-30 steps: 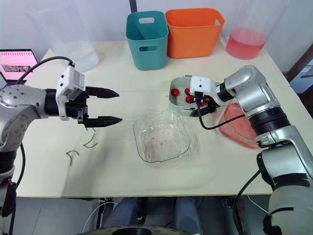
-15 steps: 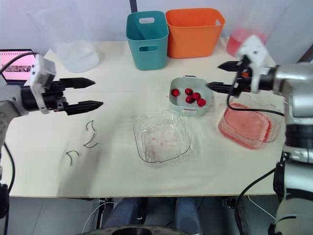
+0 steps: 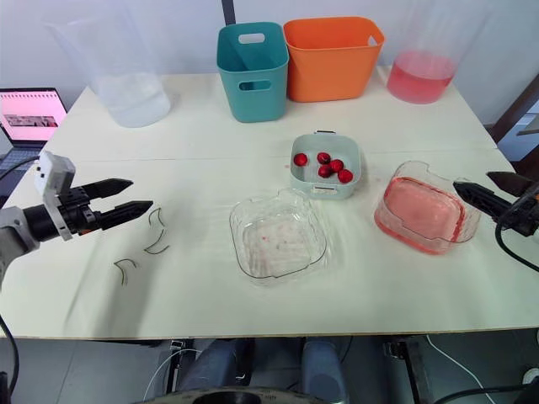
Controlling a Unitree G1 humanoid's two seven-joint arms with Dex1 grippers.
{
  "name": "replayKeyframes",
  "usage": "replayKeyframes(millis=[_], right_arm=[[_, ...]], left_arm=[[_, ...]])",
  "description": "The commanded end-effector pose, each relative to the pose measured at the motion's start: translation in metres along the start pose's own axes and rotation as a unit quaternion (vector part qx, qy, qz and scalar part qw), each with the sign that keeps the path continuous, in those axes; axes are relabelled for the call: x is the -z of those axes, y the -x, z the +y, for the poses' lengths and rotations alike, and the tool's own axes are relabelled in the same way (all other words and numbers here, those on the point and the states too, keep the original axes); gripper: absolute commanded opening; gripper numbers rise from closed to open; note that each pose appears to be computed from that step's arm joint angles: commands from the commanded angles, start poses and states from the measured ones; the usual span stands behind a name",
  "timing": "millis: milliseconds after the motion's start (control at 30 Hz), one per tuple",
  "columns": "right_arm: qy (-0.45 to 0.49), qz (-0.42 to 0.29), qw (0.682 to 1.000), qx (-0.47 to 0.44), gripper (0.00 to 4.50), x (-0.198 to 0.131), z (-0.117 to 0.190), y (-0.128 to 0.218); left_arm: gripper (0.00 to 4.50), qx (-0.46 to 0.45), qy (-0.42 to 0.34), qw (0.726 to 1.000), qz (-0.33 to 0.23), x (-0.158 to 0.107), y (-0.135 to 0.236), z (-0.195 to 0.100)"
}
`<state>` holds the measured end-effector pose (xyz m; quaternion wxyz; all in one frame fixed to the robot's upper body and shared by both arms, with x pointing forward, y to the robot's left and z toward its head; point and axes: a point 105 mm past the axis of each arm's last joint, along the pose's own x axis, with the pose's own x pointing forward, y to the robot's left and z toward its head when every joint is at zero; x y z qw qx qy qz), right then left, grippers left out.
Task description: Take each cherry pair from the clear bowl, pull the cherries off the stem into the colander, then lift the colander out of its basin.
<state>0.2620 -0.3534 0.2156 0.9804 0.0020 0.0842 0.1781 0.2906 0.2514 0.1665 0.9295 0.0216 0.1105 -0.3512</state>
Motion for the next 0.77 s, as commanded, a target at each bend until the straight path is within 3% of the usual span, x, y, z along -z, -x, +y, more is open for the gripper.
replayKeyframes(millis=[33, 767], right_arm=[[0.018, -0.017, 1.000, 0.001, 4.36, -0.011, -0.001, 0.005], [0.022, 0.014, 1.000, -0.016, 4.36, 0.003, 0.004, -0.005]], left_arm=[[4.50, -0.018, -0.009, 1.000, -0.022, -0.007, 0.006, 0.002], [4.50, -0.038, -0.002, 0.999, -0.015, 0.005, 0.008, 0.002]])
